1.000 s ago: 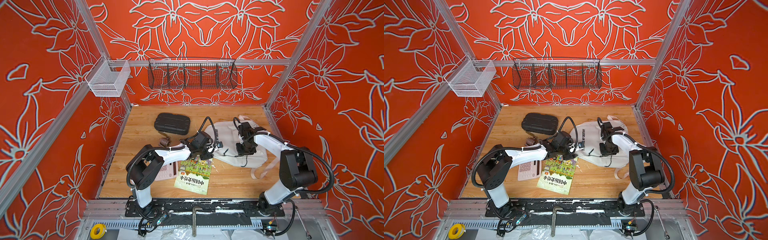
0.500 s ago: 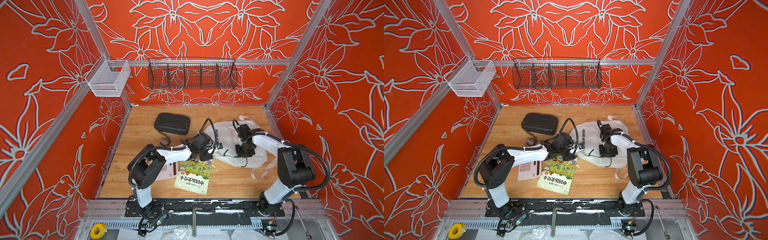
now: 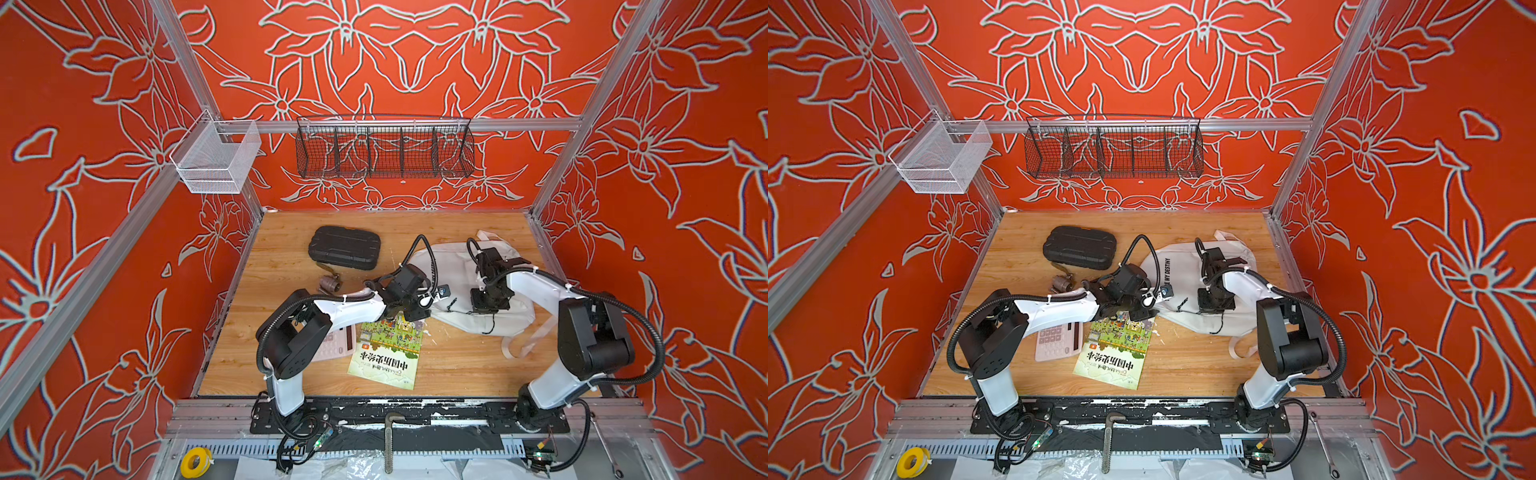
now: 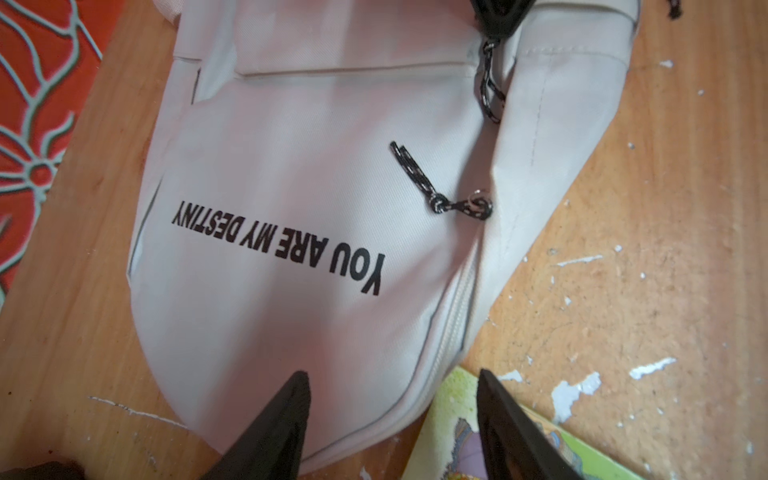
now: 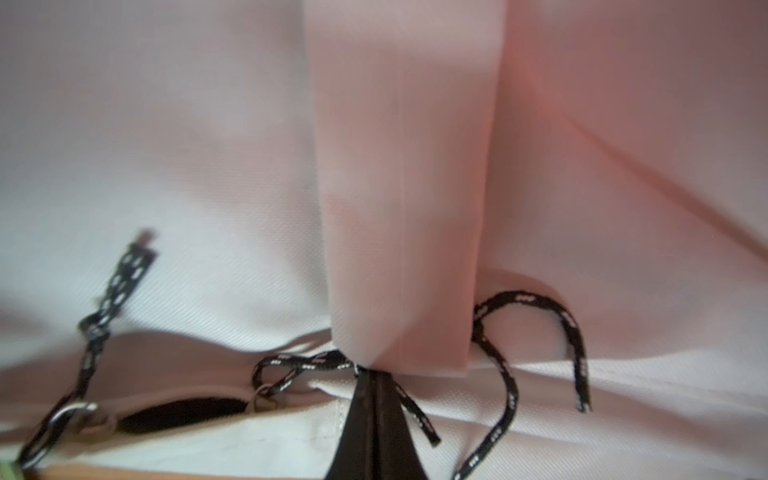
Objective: Pack the student bag
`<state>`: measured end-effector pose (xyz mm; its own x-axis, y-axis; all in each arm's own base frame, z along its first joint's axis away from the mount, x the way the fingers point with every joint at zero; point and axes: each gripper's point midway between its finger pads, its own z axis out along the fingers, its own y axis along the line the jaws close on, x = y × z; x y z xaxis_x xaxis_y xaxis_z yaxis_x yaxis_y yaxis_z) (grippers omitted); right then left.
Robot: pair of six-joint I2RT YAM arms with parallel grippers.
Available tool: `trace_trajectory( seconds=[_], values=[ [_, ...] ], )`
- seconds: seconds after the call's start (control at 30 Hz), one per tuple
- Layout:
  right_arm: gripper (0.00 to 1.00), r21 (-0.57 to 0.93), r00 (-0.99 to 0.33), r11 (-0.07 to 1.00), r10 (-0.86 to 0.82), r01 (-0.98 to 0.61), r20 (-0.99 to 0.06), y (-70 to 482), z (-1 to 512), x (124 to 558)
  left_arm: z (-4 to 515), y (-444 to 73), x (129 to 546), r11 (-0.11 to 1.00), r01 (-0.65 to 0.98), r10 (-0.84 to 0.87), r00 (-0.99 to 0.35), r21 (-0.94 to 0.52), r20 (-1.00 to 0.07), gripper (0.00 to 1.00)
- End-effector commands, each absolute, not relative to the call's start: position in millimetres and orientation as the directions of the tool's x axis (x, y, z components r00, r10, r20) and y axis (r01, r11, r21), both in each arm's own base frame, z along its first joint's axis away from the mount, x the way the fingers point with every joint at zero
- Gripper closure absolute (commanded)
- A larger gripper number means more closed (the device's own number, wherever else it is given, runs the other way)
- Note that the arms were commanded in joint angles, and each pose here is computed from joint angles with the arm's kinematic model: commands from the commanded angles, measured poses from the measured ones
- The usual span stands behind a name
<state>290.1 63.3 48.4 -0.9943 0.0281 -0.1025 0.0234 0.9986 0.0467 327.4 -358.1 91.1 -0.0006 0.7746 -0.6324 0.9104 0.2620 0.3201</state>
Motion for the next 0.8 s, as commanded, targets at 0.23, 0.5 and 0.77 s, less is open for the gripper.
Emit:
trace_trajectory(
  seconds=[0.23, 0.5, 0.77],
  values=[
    [1.0, 0.292, -0.957, 0.955, 0.031, -0.057, -0.287, 106, 134, 298, 157, -395, 332, 0.316, 0.91, 0.586, 0.035, 0.268, -0.809, 0.29],
    [1.0, 0.374, -0.922, 0.911, -0.02, -0.176, -0.386, 134, 180, 302, 177, -414, 320, 0.309, 0.943, 0.429, -0.024, 0.122, -0.903, 0.26],
    [1.0, 0.421, -0.9, 0.875, -0.039, -0.241, -0.434, 149, 199, 304, 176, -428, 316, 0.29, 0.957, 0.354, -0.098, 0.009, -0.93, 0.29]
  ],
)
